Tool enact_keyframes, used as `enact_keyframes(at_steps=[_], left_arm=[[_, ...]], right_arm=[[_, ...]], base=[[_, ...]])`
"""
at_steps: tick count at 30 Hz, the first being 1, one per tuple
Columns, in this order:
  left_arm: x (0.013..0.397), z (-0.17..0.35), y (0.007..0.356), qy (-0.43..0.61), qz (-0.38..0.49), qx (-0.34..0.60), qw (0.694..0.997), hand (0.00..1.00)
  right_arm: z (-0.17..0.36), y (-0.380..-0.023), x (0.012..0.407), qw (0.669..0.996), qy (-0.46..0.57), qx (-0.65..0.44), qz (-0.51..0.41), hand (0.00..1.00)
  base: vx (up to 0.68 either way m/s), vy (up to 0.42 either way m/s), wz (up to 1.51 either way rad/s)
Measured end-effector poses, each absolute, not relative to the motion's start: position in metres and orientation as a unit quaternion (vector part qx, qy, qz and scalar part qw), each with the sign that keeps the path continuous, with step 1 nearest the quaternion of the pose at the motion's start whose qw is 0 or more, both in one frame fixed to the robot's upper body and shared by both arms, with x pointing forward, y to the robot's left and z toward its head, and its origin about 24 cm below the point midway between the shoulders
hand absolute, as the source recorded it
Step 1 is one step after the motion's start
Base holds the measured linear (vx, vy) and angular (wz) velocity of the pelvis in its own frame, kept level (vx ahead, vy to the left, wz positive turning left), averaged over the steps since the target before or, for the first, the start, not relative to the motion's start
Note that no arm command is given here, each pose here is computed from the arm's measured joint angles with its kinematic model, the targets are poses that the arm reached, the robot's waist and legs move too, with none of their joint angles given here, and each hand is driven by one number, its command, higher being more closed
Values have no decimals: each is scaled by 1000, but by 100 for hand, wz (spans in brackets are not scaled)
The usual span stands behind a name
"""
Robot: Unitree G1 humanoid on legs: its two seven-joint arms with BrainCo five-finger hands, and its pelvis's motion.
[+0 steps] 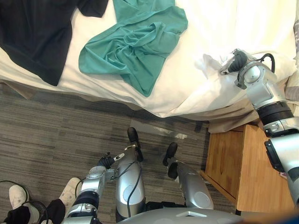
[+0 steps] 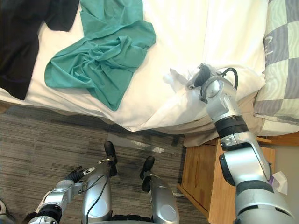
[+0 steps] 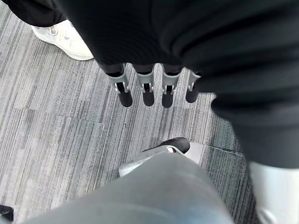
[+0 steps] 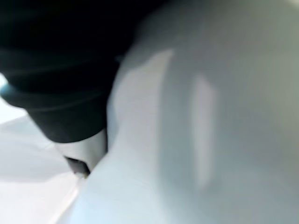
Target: Tidy the bed and pick cloth on bed and put in laundry
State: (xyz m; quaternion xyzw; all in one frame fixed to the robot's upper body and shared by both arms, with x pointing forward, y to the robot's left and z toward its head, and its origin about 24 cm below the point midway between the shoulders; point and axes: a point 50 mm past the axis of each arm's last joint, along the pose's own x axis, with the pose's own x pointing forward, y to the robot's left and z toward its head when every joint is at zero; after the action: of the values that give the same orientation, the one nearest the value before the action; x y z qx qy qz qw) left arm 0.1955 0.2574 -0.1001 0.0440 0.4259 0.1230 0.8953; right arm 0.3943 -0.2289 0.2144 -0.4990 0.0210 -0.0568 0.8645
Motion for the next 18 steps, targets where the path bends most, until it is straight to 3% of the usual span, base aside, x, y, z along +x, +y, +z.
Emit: enact_keyframes(at_steps=[3, 8, 9, 15, 18], left_arm=[[198, -97, 256, 417, 121, 44, 900, 0], [196, -93, 252, 405, 118, 42, 906, 0], [190, -96, 252, 411, 119, 40, 903, 0], [152, -113, 256, 462, 126, 41, 877, 0], [127, -126, 248, 496, 124, 25, 859, 0]], right_arm=[[206, -237, 380, 900, -11, -431, -70, 100], [164, -257, 340, 927, -10, -365, -83, 100], [149, -263, 325, 933, -1, -347, -91, 0], [60, -269, 270, 962, 108, -224, -113, 0], [17, -278, 228, 960, 184, -163, -136, 0]], base=[[60, -12, -3], [57, -2, -13], [34, 0, -18], [40, 2, -21], [114, 12, 0]])
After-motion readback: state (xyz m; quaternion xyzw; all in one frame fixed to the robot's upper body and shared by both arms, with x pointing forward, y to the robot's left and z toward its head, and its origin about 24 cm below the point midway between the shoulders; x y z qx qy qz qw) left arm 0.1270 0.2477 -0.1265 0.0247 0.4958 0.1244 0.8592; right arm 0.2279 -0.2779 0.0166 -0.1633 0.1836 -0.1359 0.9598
